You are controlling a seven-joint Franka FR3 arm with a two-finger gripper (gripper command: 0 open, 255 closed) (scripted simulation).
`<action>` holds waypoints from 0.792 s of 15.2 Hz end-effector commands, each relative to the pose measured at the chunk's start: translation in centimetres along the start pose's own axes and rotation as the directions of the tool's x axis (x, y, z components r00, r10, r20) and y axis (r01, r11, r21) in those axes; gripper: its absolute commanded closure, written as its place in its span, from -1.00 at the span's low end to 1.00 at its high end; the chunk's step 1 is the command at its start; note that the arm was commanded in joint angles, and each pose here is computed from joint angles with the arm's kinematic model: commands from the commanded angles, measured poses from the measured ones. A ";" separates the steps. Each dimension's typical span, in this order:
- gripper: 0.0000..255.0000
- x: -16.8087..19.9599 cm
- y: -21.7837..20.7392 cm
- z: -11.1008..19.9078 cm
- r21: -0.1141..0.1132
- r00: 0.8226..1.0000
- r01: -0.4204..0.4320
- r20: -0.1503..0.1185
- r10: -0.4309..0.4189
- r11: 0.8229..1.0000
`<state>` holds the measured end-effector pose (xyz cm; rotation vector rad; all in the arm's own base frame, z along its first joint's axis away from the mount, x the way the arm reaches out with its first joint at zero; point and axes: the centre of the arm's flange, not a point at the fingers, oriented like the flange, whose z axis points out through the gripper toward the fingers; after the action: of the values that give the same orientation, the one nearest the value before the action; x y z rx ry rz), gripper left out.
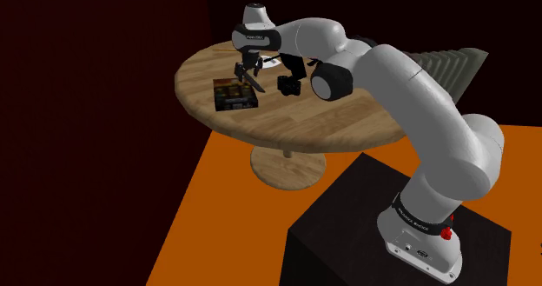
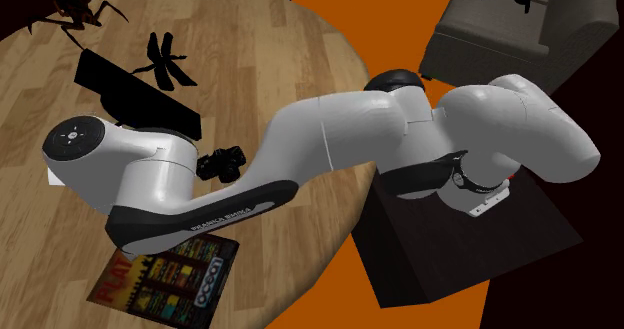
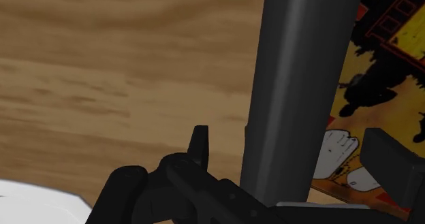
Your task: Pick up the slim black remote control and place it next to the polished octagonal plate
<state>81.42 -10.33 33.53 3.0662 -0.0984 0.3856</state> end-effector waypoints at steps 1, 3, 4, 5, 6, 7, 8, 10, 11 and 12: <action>-1.00 -2.1 -0.1 0.9 0.011 1.000 0.006 0.026 -0.006 1.000; -1.00 -2.0 -0.1 -1.7 0.011 1.000 0.006 0.026 -0.006 1.000; -1.00 -2.0 -0.1 -3.0 0.011 1.000 0.006 0.026 -0.006 1.000; -1.00 -1.9 0.0 -4.1 0.011 1.000 0.006 0.026 -0.006 1.000; -1.00 -1.9 0.0 -4.1 0.011 1.000 0.006 0.026 -0.006 1.000; -1.00 -2.0 0.0 -4.1 0.011 1.000 0.006 0.026 -0.006 1.000; -1.00 -2.0 0.0 -4.1 0.011 1.000 0.006 0.026 -0.006 1.000; -1.00 -1.9 0.0 -4.1 0.011 1.000 0.006 0.026 -0.006 1.000; -1.00 -1.9 0.0 -4.1 0.011 1.000 0.006 0.026 -0.006 1.000; -1.00 -1.9 0.0 -4.1 0.011 1.000 0.006 0.026 -0.006 1.000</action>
<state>78.54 -9.94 36.98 3.0817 -0.0880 0.3478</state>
